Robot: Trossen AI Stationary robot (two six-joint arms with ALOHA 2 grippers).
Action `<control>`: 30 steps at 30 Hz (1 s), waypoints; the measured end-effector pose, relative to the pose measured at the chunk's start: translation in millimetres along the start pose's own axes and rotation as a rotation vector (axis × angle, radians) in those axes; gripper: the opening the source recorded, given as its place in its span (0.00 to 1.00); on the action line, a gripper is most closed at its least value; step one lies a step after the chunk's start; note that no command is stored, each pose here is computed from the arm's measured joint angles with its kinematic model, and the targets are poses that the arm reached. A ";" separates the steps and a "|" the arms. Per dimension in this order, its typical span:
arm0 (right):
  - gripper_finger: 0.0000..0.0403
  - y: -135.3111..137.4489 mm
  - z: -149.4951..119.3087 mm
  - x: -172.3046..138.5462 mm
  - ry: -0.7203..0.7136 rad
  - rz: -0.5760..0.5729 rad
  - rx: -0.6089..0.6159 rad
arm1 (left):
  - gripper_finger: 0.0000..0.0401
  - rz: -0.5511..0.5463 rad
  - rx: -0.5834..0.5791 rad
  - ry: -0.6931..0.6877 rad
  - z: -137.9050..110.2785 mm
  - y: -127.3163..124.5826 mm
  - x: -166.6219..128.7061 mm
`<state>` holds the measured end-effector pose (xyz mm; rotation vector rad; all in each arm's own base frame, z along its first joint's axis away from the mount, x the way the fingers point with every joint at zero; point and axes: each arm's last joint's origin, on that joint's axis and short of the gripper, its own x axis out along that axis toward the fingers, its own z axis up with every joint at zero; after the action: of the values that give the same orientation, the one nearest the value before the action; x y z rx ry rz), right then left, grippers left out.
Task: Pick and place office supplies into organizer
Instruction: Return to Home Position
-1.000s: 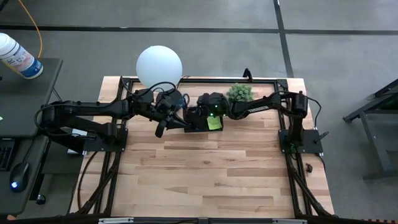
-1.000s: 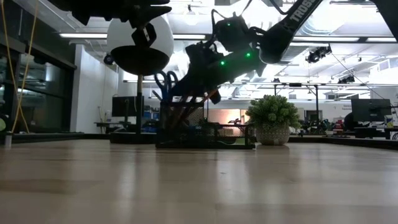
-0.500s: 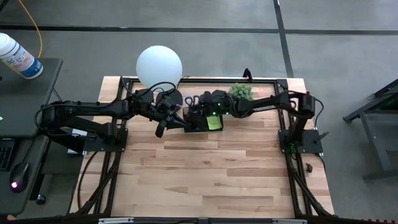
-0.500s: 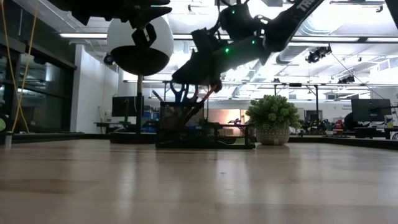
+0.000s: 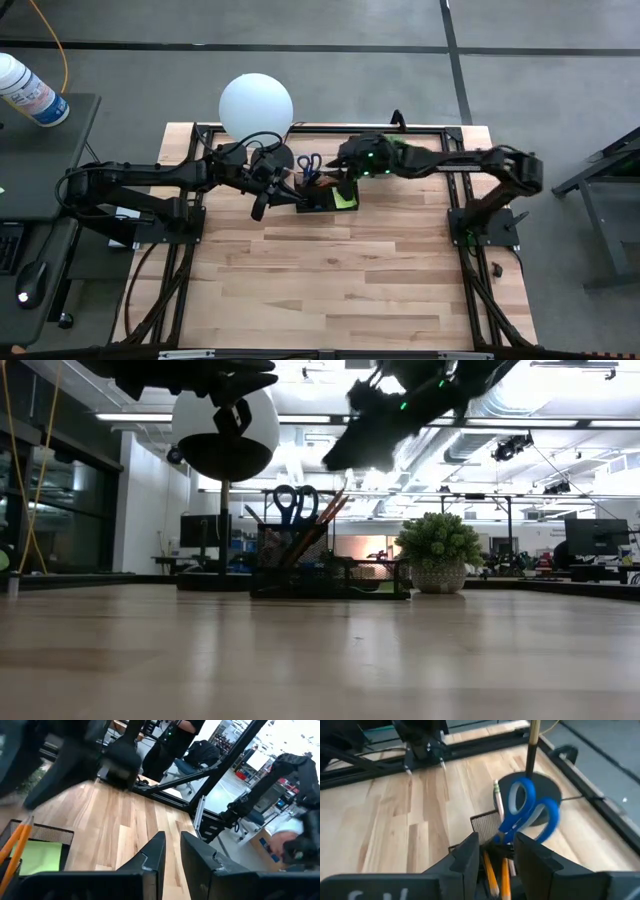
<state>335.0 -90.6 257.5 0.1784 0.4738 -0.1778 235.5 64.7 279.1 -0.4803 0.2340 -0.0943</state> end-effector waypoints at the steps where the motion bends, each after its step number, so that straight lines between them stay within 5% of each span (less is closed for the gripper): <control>1: 0.28 1.4 4.7 -9.5 -0.010 0.000 -0.009 | 0.12 0.003 0.006 -0.001 0.0 0.1 0.0; 14: 0.23 26.2 19.8 -107.2 0.024 0.042 0.000 | 0.12 0.057 0.026 -0.007 -0.9 2.1 -0.1; 21: 0.02 39.3 5.9 -115.3 0.151 0.006 0.013 | 0.09 0.197 -0.013 -0.108 0.7 -3.7 -7.2; 30: 0.03 33.5 5.9 -115.0 0.152 -0.040 0.008 | 0.02 0.269 -0.004 -0.220 -24.6 -28.1 -30.4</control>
<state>243.9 -44.7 320.7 0.1911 0.6287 -0.2062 199.0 33.3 277.2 -0.4551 0.0810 0.2209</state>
